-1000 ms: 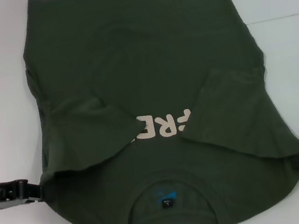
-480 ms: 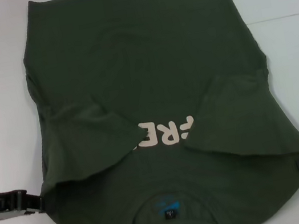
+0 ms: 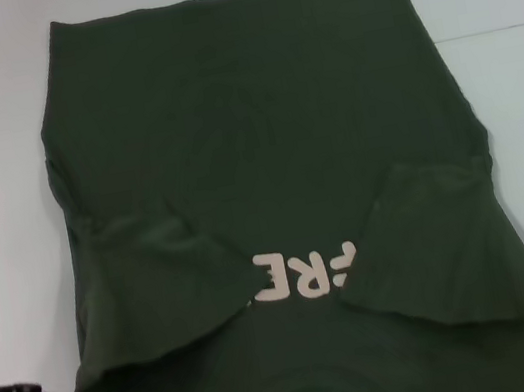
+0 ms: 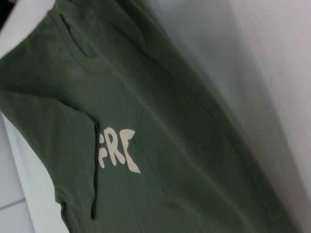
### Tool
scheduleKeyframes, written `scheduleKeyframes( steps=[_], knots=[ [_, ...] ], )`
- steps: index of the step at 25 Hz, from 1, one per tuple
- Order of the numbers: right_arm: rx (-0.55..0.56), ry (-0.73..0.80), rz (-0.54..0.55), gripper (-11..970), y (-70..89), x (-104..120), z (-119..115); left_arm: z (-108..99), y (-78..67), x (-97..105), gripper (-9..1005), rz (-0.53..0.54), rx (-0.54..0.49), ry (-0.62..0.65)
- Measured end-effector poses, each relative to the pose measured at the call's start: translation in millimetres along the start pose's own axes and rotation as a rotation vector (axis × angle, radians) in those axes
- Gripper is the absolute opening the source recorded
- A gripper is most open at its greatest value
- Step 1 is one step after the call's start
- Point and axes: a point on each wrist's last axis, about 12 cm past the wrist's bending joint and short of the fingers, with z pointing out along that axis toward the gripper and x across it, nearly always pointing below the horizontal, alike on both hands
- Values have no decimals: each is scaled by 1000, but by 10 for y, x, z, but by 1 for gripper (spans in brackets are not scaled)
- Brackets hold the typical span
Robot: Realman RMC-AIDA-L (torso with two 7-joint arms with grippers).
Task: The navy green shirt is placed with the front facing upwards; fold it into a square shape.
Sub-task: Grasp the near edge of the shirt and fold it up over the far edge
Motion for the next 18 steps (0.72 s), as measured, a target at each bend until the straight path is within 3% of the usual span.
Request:
scheduleKeyframes(
  steps=[9, 18],
  knots=[
    [-31, -25, -11, 42, 7, 43, -48, -88, -14, 82, 56, -2, 62, -30],
    [-73, -238, 0, 42, 23, -124, -205, -281, 97, 9, 56, -4, 81, -305]
  ],
)
